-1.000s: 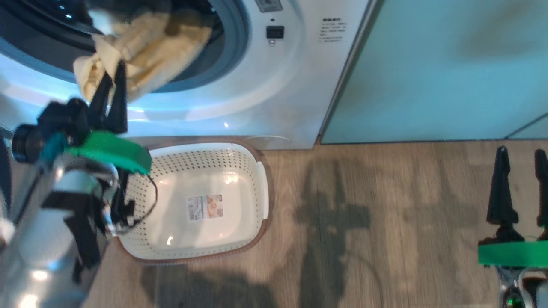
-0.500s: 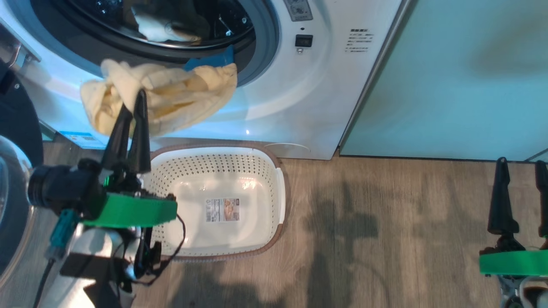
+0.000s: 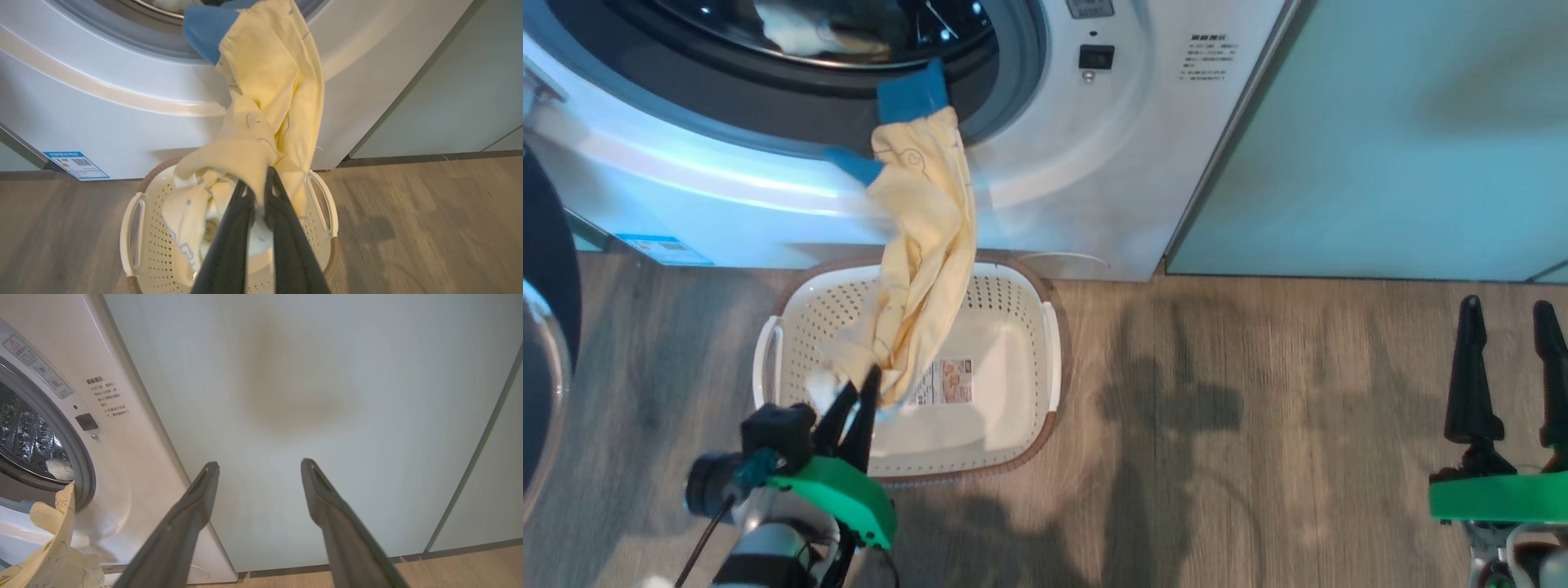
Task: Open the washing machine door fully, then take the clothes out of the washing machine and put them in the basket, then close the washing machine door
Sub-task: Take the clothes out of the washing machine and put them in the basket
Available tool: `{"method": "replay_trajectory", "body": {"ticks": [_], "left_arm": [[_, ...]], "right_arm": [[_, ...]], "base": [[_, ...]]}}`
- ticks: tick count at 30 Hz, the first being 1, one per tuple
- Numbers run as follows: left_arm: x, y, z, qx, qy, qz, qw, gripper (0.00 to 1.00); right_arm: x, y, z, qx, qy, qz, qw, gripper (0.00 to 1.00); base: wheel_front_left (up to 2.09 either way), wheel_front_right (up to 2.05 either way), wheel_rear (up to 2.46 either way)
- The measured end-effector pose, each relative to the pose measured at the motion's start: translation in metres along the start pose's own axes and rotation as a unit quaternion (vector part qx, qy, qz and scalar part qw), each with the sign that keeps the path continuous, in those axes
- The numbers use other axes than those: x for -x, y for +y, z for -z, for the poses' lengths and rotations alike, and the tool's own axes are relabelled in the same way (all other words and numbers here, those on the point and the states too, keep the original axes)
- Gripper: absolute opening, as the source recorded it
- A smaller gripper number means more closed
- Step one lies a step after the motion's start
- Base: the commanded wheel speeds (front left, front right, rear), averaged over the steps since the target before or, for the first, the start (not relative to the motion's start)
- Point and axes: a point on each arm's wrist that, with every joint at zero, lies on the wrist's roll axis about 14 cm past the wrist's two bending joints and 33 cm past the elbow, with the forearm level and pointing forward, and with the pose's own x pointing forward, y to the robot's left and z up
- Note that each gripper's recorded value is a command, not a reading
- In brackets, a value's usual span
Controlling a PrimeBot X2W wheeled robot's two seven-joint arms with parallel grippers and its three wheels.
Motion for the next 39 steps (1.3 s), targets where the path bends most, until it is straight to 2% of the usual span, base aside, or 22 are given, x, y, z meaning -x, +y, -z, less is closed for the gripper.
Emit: {"method": "replay_trajectory", "body": {"ticks": [11, 25, 26, 27, 28, 39], "left_arm": [[-0.040, -0.015, 0.085, 0.027, 0.141, 0.041, 0.989, 0.00], [-0.101, -0.022, 0.174, 0.055, 0.278, 0.038, 0.958, 0.00], [-0.103, -0.023, 0.178, 0.056, 0.283, 0.038, 0.957, 0.09], [-0.105, -0.024, 0.180, 0.057, 0.284, 0.039, 0.956, 0.75], [-0.107, -0.025, 0.183, 0.057, 0.286, 0.039, 0.956, 1.00], [-0.110, -0.018, 0.178, 0.058, 0.279, 0.028, 0.958, 1.00]], "right_arm": [[-0.016, -0.010, 0.015, -0.009, 0.013, 0.015, 1.000, 1.00], [-0.029, -0.046, 0.043, -0.004, 0.042, 0.064, 0.997, 1.00], [-0.029, -0.048, 0.044, -0.003, 0.044, 0.067, 0.997, 1.00], [-0.029, -0.050, 0.045, -0.001, 0.046, 0.069, 0.997, 1.00], [-0.029, -0.051, 0.047, 0.000, 0.047, 0.071, 0.996, 1.00], [-0.035, -0.047, 0.048, -0.003, 0.044, 0.063, 0.997, 1.00]], "base": [[0.00, 0.00, 0.00], [0.00, 0.00, 0.00], [0.00, 0.00, 0.00], [0.00, 0.00, 0.00], [0.00, 0.00, 0.00], [0.00, 0.00, 0.00]]}}
